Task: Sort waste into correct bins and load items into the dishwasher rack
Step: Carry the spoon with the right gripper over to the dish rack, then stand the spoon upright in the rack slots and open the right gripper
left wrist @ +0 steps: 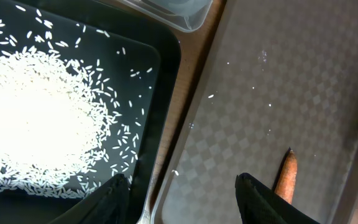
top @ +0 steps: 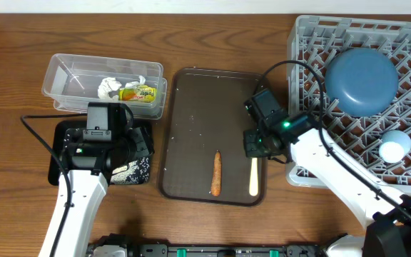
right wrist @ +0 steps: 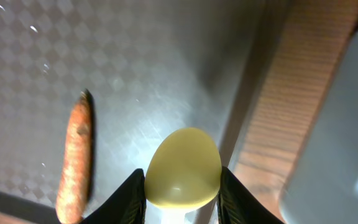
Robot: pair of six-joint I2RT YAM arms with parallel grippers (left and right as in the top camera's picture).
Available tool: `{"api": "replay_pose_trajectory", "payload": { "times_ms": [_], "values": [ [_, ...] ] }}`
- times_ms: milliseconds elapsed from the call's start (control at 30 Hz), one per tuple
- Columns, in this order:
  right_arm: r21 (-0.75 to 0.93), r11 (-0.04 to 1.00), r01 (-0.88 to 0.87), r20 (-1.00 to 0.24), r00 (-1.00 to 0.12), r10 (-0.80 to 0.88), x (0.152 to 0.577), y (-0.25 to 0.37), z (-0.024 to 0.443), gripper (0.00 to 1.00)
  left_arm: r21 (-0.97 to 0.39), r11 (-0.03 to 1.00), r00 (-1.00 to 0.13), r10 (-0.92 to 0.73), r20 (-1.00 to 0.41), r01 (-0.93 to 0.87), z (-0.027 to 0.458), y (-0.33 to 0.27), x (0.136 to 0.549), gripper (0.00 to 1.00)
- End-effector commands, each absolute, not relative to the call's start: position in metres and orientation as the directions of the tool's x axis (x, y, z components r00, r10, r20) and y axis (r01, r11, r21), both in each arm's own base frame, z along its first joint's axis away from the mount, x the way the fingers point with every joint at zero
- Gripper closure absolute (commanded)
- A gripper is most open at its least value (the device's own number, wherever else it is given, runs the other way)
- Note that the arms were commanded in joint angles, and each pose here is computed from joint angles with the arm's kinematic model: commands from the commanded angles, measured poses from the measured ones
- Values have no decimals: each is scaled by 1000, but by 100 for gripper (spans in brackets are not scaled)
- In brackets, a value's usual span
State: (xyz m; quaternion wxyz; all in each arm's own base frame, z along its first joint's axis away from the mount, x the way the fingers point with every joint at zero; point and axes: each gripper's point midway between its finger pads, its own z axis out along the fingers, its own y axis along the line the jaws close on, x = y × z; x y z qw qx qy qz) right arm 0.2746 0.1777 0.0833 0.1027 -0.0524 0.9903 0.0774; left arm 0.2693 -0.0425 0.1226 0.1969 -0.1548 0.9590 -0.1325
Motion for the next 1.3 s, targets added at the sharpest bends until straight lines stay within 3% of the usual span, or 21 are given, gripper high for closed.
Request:
{"api": "replay_pose_trajectory", "payload": {
  "times_ms": [0, 467, 600, 800, 1267],
  "values": [
    [186, 965, -184, -252, -958, -135, 287, 179, 111, 69, -303, 920, -870, -349, -347, -248, 125, -39, 271, 42],
    [170, 981, -94, -288, -957, -42, 323, 112, 181, 71, -303, 920, -870, -349, -347, -248, 125, -39, 271, 42],
    [153, 988, -28, -271, -963, 15, 328, 76, 179, 77, -303, 920, -870, -349, -347, -248, 125, -39, 271, 42],
    [136, 990, 40, -234, -970, 71, 324, 41, 175, 77, -304, 920, -870, -349, -348, -248, 125, -39, 271, 42],
    [74, 995, 66, -158, -984, 77, 326, 23, 129, 77, -303, 920, -870, -349, -347, -248, 125, -39, 271, 42]
  ]
}}
